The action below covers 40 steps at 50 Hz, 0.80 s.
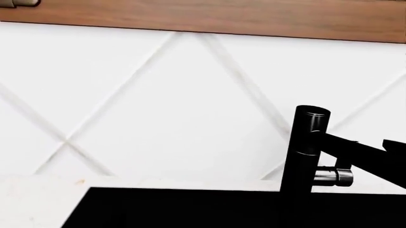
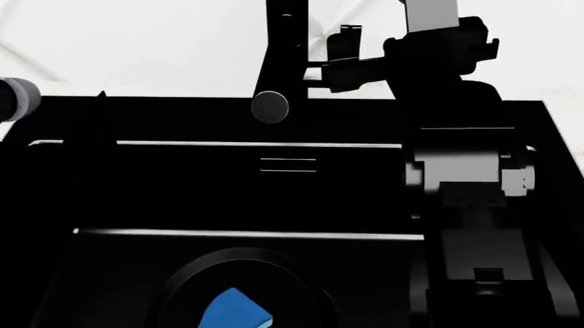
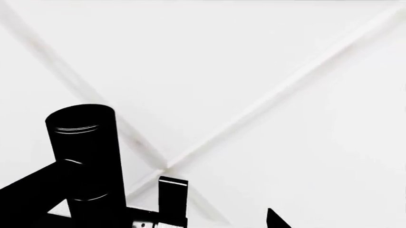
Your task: Pick the pan and sponge and place them into the sink. Then turn on the water.
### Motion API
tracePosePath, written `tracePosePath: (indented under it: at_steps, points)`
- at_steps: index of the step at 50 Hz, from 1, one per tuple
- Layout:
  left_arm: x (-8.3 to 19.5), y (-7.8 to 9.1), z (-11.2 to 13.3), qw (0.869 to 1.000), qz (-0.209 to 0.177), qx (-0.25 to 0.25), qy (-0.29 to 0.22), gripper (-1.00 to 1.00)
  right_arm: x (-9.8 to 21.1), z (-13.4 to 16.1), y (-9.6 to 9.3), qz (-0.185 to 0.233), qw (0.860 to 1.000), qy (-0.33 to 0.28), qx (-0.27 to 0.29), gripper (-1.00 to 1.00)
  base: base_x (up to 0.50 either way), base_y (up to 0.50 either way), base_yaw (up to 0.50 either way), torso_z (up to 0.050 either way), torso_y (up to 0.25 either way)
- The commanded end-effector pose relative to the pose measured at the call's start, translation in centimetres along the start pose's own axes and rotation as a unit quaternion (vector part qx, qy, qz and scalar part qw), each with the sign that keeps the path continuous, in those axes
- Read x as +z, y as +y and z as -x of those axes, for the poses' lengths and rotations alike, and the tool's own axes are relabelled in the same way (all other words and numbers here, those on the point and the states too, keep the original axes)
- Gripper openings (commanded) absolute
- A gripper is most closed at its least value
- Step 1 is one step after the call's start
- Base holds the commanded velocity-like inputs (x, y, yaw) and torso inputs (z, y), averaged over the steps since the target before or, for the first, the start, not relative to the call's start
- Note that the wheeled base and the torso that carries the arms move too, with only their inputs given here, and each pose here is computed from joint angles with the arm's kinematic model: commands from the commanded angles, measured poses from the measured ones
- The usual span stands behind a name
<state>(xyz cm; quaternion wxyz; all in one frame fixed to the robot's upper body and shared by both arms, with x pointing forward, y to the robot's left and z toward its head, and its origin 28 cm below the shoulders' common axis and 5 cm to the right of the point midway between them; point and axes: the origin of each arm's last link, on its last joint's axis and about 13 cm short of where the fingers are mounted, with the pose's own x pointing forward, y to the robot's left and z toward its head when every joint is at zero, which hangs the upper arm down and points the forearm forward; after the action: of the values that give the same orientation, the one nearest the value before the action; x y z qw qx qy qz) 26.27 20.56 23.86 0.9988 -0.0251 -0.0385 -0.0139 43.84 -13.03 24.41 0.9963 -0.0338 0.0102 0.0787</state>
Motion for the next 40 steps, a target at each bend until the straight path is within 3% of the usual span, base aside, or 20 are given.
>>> tracePosePath:
  at_steps: [1, 25, 26, 27, 40]
  points:
    - [0.0, -0.1, 0.1, 1.0, -0.013, 0.0, -0.008, 1.0, 0.4, 0.0, 0.1, -0.005, 1.0, 0.0, -0.002, 1.0, 0.0, 0.0, 0.0, 0.0, 0.0]
    - [0.0, -0.1, 0.0, 1.0, -0.012, -0.002, -0.022, 1.0, 2.5, -0.1, 0.5, 0.007, 1.0, -0.002, 0.021, 1.0, 0.0, 0.0, 0.0, 0.0, 0.0]
    - [0.7, 2.4, 0.3, 1.0, -0.013, -0.003, -0.023, 1.0, 2.5, -0.1, 0.5, 0.008, 1.0, -0.001, 0.021, 1.0, 0.0, 0.0, 0.0, 0.0, 0.0]
    - [1.1, 3.3, 0.4, 1.0, -0.014, -0.003, -0.024, 1.0, 2.5, -0.1, 0.4, 0.009, 1.0, -0.002, 0.014, 1.0, 0.0, 0.0, 0.0, 0.0, 0.0]
    - [1.1, 3.4, 0.5, 0.999, -0.022, -0.009, -0.028, 1.0, 2.7, 0.0, 0.1, 0.014, 1.0, -0.006, -0.001, 1.0, 0.0, 0.0, 0.0, 0.008, -0.083]
